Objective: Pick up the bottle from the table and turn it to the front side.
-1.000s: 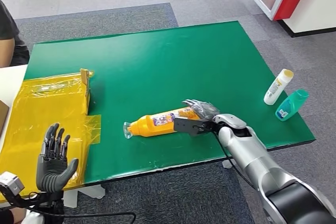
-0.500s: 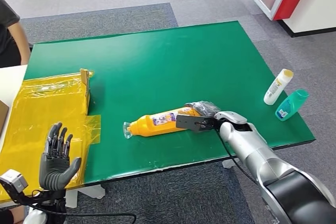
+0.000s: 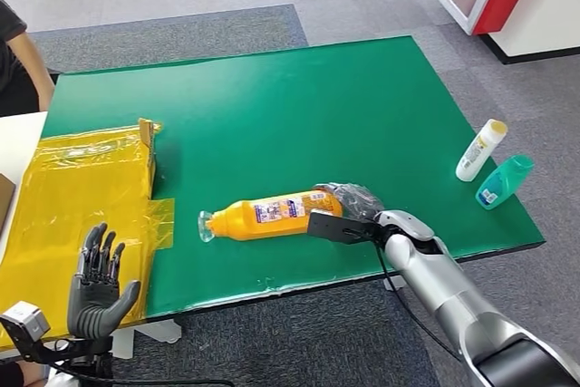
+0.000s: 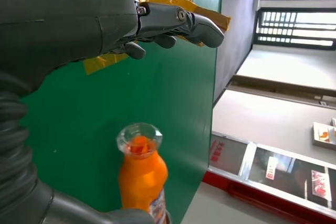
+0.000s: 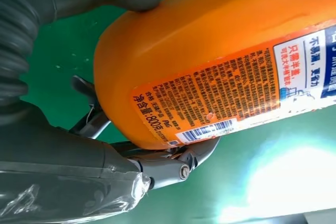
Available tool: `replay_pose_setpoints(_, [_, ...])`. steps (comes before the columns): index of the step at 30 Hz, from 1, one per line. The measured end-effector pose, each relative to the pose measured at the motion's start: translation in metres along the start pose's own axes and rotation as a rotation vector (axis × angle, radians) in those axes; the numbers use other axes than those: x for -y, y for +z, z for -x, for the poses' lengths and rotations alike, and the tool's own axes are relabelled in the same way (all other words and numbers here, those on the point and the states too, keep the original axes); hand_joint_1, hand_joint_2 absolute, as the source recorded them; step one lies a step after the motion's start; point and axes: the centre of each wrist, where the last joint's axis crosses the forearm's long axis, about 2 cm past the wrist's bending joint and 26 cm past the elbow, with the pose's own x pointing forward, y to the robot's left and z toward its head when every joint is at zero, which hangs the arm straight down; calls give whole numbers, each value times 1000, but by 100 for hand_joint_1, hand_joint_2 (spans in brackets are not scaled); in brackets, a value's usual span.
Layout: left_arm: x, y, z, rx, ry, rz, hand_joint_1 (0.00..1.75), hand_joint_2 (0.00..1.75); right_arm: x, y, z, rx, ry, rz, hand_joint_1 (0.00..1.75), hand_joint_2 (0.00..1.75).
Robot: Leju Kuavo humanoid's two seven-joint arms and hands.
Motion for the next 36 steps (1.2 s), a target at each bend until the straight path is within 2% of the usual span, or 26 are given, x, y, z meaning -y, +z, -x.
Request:
replay_pose_setpoints(5, [2, 7, -1, -25, -9, 15, 0, 175, -2, 17, -27, 144, -351, 156, 175, 175])
replay_pose_setpoints(10, [4, 6, -1, -38, -16, 27, 0, 175, -11, 27, -47, 276, -641, 201, 175, 175])
replay_pose_setpoints(14, [7, -6, -2, -55, -25, 59, 0, 175, -27, 27, -62, 346, -795, 202, 175, 175])
replay_pose_setpoints(24, [38, -83, -23, 26, 62, 276, 0, 175, -66, 4, -104, 373, -721, 161, 175, 175])
replay_pose_setpoints(28, [47, -100, -31, 55, 84, 339, 0, 175, -73, 0, -111, 374, -713, 138, 175, 175])
replay_pose_setpoints(34, [58, -120, -40, 45, 60, 419, 2, 175, -85, -3, -117, 386, -646, 108, 175, 175])
replay_pose_setpoints(35, [60, -123, -42, 49, 57, 427, 7, 175, -87, -3, -119, 388, -636, 104, 175, 175])
replay_pose_setpoints(36, [62, -126, -43, 54, 57, 434, 50, 175, -90, -4, -120, 389, -628, 99, 175, 175])
